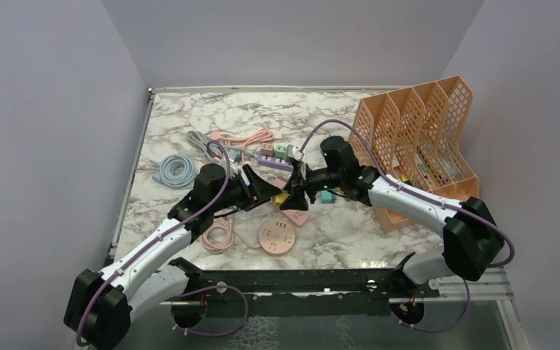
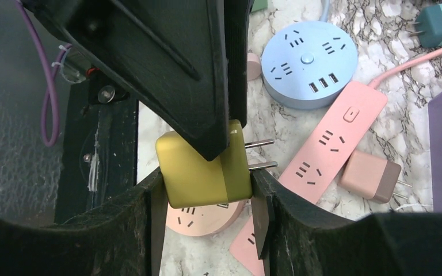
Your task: Insert the plug
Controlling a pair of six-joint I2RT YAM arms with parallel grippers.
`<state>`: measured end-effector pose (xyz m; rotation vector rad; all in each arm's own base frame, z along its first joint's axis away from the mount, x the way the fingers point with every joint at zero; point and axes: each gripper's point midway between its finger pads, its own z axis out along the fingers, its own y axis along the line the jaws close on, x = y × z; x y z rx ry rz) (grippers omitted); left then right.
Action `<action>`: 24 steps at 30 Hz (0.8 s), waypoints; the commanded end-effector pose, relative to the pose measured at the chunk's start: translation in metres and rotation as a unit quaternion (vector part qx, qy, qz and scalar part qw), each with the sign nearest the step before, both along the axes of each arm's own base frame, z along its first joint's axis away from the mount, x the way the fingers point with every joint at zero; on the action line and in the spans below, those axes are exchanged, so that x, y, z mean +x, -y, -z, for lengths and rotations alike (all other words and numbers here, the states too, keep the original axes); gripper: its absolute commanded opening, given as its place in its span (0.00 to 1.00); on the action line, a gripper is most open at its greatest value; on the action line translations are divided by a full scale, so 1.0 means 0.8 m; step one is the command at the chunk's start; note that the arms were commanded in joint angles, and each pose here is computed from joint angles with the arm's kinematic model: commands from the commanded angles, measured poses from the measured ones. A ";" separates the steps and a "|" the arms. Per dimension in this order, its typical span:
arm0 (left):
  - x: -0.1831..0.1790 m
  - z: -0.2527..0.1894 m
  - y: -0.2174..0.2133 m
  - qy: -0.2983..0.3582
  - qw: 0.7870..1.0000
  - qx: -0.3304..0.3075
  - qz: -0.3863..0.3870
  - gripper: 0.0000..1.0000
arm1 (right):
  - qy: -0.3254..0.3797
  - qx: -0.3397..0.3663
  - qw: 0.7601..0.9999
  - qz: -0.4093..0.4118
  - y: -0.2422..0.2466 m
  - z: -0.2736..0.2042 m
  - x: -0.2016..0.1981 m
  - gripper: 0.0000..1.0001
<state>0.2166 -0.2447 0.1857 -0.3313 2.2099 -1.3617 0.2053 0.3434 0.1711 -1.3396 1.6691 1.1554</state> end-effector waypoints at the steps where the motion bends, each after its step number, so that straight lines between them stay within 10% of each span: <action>1: -0.023 0.016 0.009 -0.035 0.998 -0.039 0.034 0.57 | 0.019 0.020 0.999 -0.033 -0.004 -0.020 -0.006 0.40; 11: -0.037 0.003 0.031 -0.060 0.989 -0.092 0.096 0.24 | 0.002 0.009 1.000 -0.020 -0.008 -0.015 0.000 0.40; 24: 0.005 -0.064 0.000 0.105 0.989 -0.100 -0.016 0.18 | -0.032 0.023 0.986 0.161 0.016 -0.054 0.033 0.71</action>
